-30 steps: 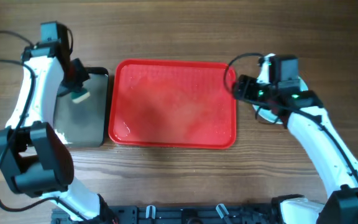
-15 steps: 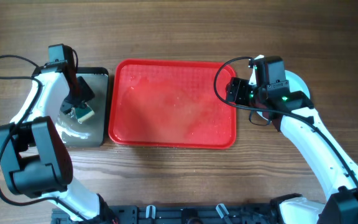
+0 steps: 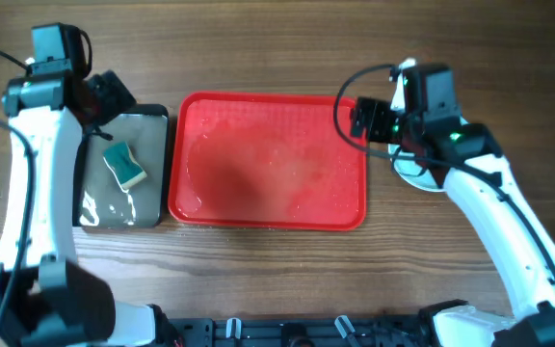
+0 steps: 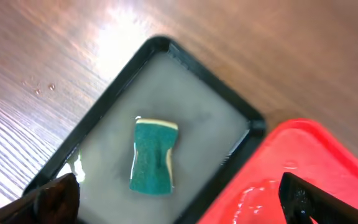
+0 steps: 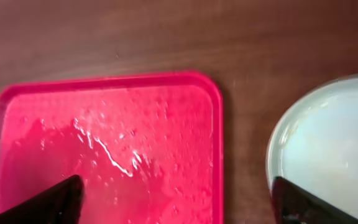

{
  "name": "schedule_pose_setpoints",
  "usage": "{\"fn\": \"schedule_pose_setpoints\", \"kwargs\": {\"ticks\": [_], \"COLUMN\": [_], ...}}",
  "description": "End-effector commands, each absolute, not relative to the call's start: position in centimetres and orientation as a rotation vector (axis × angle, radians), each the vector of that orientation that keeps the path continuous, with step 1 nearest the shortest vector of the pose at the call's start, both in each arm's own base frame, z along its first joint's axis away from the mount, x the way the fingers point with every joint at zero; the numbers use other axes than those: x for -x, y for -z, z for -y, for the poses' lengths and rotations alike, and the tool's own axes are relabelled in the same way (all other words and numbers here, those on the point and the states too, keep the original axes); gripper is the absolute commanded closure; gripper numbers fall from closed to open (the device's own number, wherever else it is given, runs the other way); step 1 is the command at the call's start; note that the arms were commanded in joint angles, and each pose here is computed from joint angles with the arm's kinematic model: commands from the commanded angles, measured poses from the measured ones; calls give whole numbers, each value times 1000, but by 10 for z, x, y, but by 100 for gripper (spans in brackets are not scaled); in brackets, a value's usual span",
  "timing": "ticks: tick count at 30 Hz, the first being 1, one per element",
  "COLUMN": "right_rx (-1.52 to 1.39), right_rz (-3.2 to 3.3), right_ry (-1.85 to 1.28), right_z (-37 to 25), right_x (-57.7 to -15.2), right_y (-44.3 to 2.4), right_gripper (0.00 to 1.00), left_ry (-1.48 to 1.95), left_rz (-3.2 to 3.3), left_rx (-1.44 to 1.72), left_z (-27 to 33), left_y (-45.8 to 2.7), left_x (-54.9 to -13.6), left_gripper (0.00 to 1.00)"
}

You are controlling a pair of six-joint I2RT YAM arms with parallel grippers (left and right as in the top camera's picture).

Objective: Clean dirty plates on tray and stack at the side

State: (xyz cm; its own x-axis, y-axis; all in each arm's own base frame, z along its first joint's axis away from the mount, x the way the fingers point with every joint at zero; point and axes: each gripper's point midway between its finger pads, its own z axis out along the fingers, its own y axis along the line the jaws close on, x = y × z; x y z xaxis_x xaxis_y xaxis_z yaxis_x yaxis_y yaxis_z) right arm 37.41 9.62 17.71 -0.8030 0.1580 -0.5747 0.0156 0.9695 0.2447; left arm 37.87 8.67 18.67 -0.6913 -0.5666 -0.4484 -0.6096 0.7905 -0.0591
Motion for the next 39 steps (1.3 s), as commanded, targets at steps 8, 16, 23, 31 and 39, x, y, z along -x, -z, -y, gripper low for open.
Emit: {"fn": "schedule_pose_setpoints", "kwargs": {"ticks": [8, 16, 23, 31, 39], "right_rx": [-164, -118, -188, -106, 22], "right_rz": [-2135, -1966, -2027, -1958, -1666], "right_ry": [-117, -246, -110, -108, -236], "right_z": [-46, -43, -20, -23, -36], "right_x": [-321, -252, -240, -265, -258], "right_y": [-359, -411, -394, -366, -294], "right_gripper": [0, 0, 0, 0, 0], "left_ry": [-112, -112, -112, -112, -112], "left_rz": [-2506, -2506, -2506, -2506, -2506], "left_rx": [883, 883, 883, 883, 883], "left_z": [-83, -83, -83, -83, -83], "left_y": [-196, -196, -196, -196, -196], "left_x": [-379, -379, -379, -379, -379], "left_gripper": [0, 0, 0, 0, 0]}}
